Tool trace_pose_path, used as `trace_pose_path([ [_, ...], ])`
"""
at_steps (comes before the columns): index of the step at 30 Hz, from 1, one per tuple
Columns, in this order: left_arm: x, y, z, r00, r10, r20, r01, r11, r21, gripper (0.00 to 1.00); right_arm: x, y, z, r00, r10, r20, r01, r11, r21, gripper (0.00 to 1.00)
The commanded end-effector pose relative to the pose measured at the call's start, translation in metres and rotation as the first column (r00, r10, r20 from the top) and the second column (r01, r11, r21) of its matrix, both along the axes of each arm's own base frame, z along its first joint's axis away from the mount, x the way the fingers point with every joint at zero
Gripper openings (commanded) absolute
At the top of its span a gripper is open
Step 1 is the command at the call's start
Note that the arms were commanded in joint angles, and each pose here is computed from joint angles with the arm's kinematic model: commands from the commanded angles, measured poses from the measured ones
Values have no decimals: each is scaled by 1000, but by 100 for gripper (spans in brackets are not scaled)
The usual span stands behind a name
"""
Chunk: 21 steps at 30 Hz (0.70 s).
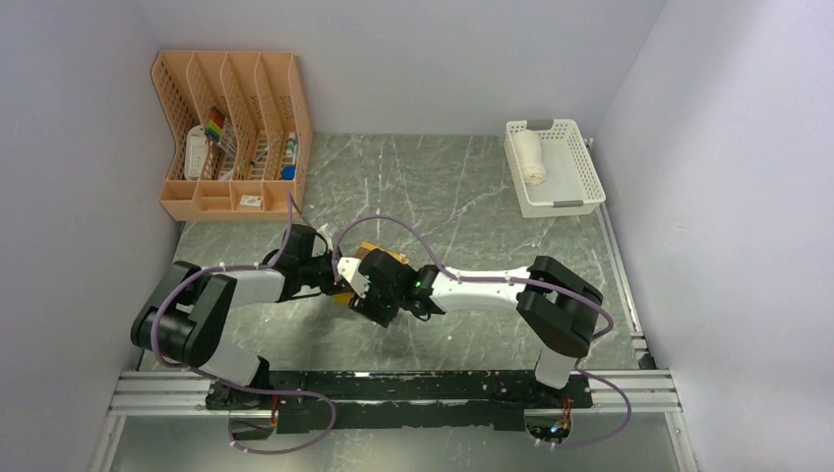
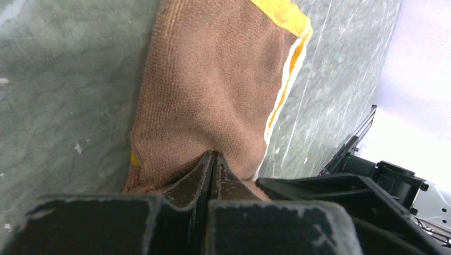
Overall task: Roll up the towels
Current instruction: Roll the towel at the center of the board.
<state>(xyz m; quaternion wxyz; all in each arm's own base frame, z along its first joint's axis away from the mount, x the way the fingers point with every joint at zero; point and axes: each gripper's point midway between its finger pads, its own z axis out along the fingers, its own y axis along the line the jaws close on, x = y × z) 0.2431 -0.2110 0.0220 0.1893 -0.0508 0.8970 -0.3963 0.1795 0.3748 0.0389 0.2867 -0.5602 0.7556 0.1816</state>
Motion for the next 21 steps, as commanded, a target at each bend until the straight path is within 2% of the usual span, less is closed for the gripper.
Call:
trace_pose_path([
  [1, 7, 4, 2, 1000, 8, 30, -9, 999, 49, 7, -18, 7, -10, 991, -7, -132, 11, 1000, 27, 45],
  [11, 22, 4, 27, 998, 18, 61, -22, 997, 72, 7, -11, -12, -31, 937, -86, -340, 120, 990, 79, 26],
  [16, 60, 18, 73, 985, 69, 158, -88, 990, 112, 10, 1, -20, -33, 893, -117, -434, 182, 977, 109, 22],
  [21, 83, 40, 114, 963, 122, 238, -144, 987, 75, 15, 4, -16, -30, 812, -76, -578, 198, 968, 151, 22],
])
